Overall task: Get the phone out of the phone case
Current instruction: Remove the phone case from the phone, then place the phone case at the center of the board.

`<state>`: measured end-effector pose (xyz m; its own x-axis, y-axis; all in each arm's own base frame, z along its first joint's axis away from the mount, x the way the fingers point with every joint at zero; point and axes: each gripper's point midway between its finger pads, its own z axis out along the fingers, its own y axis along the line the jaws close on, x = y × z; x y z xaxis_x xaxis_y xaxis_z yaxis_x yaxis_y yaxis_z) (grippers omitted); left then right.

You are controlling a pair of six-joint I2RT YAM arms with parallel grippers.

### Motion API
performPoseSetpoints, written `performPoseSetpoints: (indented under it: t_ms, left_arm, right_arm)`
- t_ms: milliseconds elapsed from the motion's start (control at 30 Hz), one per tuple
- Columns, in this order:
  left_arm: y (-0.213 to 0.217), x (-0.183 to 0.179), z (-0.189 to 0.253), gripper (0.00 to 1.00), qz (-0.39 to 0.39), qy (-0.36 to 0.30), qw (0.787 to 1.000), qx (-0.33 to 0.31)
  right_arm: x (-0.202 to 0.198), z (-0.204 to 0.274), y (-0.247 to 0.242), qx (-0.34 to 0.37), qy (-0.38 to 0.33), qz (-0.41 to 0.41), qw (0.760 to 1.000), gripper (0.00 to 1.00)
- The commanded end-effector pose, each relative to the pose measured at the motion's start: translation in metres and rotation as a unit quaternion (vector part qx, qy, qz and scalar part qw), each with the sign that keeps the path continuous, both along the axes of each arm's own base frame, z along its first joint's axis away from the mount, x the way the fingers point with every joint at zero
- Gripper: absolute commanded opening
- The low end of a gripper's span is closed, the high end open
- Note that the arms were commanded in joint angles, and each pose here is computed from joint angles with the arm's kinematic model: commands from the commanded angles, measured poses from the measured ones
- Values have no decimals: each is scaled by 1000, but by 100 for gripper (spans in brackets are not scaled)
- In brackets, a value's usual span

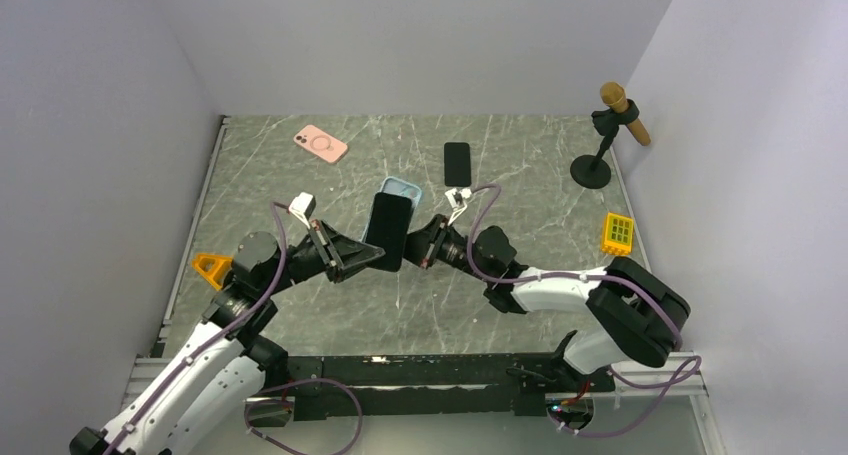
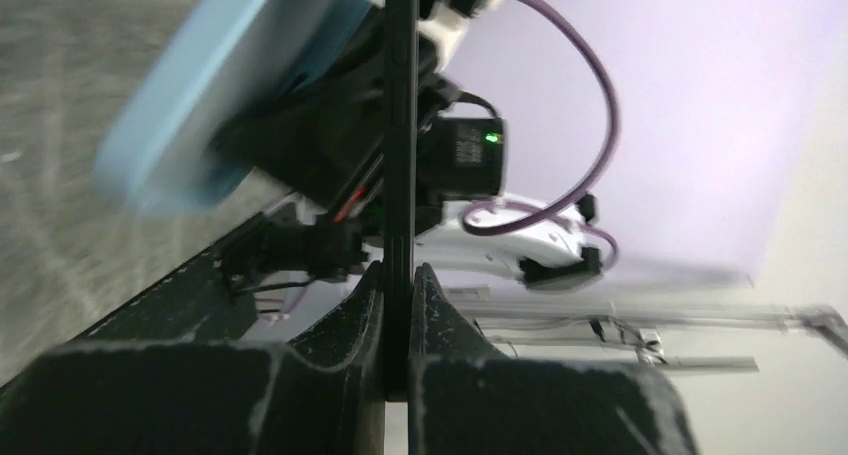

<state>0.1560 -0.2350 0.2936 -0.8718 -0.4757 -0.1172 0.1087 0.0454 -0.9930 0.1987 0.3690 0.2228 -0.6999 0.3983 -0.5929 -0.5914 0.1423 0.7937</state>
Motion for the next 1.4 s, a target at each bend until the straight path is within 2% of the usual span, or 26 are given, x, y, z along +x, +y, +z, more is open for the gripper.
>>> performPoseSetpoints:
  t_ms: [0, 100, 233, 367, 500, 633, 767, 800, 833, 900, 967, 1067, 1133, 1233, 1300, 1367]
  left_arm:
    - [32, 2, -9, 0, 97, 15, 990, 97]
    - [68, -2, -21, 0, 176, 19, 973, 146]
    - [106, -13, -11, 0, 245, -23, 950, 193]
    - [143, -23, 16, 0, 288, -86, 915, 270]
    - [165, -32, 37, 0, 304, -134, 887, 320]
    - [172, -38, 41, 0, 309, -159, 878, 330]
    - [170, -40, 32, 0, 300, -158, 880, 332]
    - [169, -41, 29, 0, 297, -157, 881, 332]
    - [169, -41, 27, 0, 296, -155, 882, 331]
    - [168, -42, 25, 0, 292, -155, 884, 331]
    - [168, -42, 24, 0, 291, -157, 882, 335]
    - [166, -37, 19, 0, 284, -155, 880, 348]
    - [161, -29, 10, 0, 277, -140, 880, 358]
    - [142, -16, 0, 0, 250, -124, 892, 354]
    - [123, -4, -5, 0, 227, -120, 904, 343]
    - [109, 8, -12, 0, 216, -108, 912, 331]
  right_arm:
    - [52, 28, -13, 43, 30, -92, 994, 0]
    - [89, 14, -8, 2, 48, -129, 990, 0]
    - [125, -7, 31, -64, 58, -102, 991, 0]
    - [162, -34, 79, -91, 72, -72, 991, 0]
    - [195, -58, 123, -109, 63, -61, 990, 8]
    - [219, -81, 163, -115, 71, -50, 990, 11]
    - [239, -112, 203, -136, 92, -40, 986, 12]
    - [245, -134, 212, -147, 105, -40, 983, 13]
    - [252, -124, 221, -136, 100, -41, 985, 16]
    - [257, -140, 226, -144, 120, -49, 981, 27]
    - [257, -151, 223, -164, 125, -62, 977, 47]
    - [258, -156, 205, -212, 141, -89, 963, 68]
    - [260, -153, 186, -249, 154, -91, 952, 74]
    - [259, -142, 145, -315, 158, -100, 930, 92]
    - [251, -135, 108, -358, 163, -102, 914, 96]
    - [236, -117, 69, -367, 157, -105, 911, 96]
